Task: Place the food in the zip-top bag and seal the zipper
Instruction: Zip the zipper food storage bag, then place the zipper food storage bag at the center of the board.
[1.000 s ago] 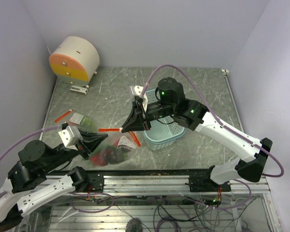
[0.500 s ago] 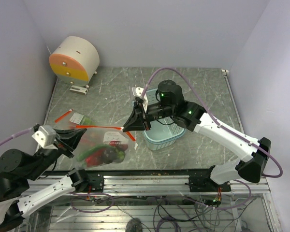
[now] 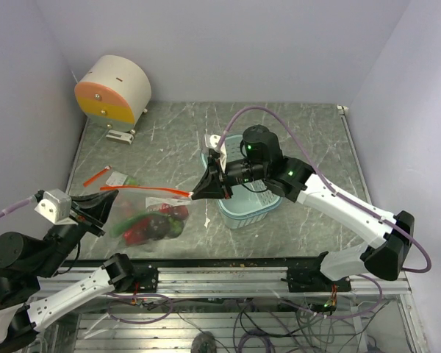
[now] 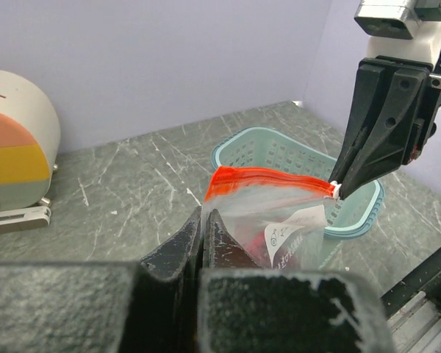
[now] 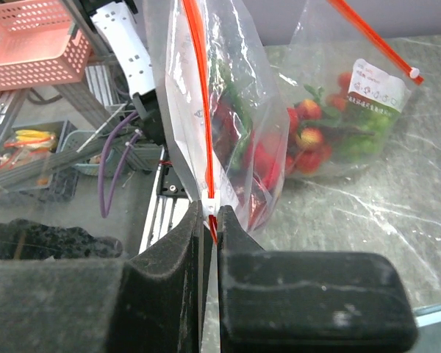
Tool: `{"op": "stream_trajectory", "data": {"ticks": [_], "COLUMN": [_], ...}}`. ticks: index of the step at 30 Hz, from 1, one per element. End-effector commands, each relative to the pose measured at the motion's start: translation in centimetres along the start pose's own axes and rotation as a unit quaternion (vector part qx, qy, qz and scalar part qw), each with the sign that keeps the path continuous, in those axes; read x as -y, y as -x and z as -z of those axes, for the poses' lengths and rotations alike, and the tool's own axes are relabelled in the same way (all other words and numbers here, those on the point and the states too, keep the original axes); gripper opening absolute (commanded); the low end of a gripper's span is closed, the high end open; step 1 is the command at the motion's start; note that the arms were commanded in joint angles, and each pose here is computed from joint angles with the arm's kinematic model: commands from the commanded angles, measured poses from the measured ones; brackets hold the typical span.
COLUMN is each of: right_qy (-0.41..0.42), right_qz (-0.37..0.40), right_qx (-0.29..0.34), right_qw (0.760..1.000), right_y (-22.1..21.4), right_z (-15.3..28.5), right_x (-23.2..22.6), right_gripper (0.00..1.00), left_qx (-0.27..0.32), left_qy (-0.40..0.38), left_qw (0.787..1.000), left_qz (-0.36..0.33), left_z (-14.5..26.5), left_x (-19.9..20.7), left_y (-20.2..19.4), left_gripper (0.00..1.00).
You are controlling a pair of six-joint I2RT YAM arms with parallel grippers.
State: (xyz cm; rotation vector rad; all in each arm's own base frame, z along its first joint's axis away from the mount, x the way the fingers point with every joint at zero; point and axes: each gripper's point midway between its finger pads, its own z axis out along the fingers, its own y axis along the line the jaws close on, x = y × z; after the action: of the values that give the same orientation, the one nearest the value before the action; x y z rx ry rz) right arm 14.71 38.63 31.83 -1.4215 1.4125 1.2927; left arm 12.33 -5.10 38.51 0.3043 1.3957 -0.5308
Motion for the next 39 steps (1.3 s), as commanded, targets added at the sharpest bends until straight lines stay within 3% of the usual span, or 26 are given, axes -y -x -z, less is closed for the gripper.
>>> {"op": "stream_trajectory", "data": {"ticks": [1,6,11,12,16,20,23,29,31,33,34,35,36,39], "right_qy": [-0.042,-0.105,-0.105,-0.113,-0.194,-0.362,-0.432,-0.517,-0.544,-0.560,-0.562,-0.564,-0.566,-0.567], "right_qz": [-0.015,-0.019,-0.015,-0.017,-0.049,-0.111,-0.136,-0.168,-0.179,-0.189,-0.191,-0.193,-0.195,-0.196], "right_qx": [-0.026,-0.050,-0.041,-0.038,-0.015,0.029,0.051,0.050,0.047,0.043,0.043,0.042,0.042,0.038], "right_qw": [0.999,0.993,0.993,0.993,0.980,0.925,0.890,0.838,0.818,0.806,0.804,0.802,0.800,0.799], "right_y": [-1.8,-3.2,-2.9,-2.6,-0.9,0.8,0.6,-1.3,-2.0,-2.7,-2.9,-3.1,-3.3,-3.7], "right_z": [1.2,1.8,1.7,1.7,2.0,4.7,6.5,9.3,10.3,10.7,10.8,10.9,10.9,10.8], "right_x": [1.0,3.1,3.2,3.5,6.3,11.4,13.2,14.5,14.9,15.1,15.1,15.1,15.1,15.3], "right_gripper": [0.00,0.00,0.00,0.04,0.47,0.89,1.00,1.00,1.00,1.00,1.00,1.00,1.00,1.00], "left_qx": [0.050,0.044,0.044,0.042,0.044,0.050,0.036,0.017,0.014,0.005,0.002,-0.004,-0.009,-0.022], "left_qy": [0.048,0.067,0.063,0.061,0.059,0.097,0.150,0.238,0.259,0.259,0.254,0.244,0.236,0.215], "left_qw": [0.997,0.997,0.997,0.997,0.997,0.991,0.986,0.969,0.964,0.964,0.966,0.968,0.971,0.976], "left_qz": [0.015,0.014,0.016,0.016,0.033,0.071,0.070,0.066,0.064,0.054,0.053,0.050,0.045,0.038], "left_z": [0.2,-0.1,-0.3,-0.6,-2.3,-5.5,-8.0,-11.3,-11.9,-12.6,-12.8,-13.0,-13.1,-13.1], "left_x": [-1.7,-2.2,-2.0,-1.8,-0.8,-0.4,-0.8,-1.5,-1.7,-1.4,-1.1,-0.8,-0.5,0.1], "left_y": [3.0,2.7,3.0,2.8,2.1,0.3,-1.8,-3.4,-3.3,-3.3,-3.2,-3.2,-3.2,-3.3], "left_gripper": [0.07,0.07,0.07,0.07,0.07,0.07,0.07,0.07,0.21,0.46,0.63,0.87,0.99,0.99]}}
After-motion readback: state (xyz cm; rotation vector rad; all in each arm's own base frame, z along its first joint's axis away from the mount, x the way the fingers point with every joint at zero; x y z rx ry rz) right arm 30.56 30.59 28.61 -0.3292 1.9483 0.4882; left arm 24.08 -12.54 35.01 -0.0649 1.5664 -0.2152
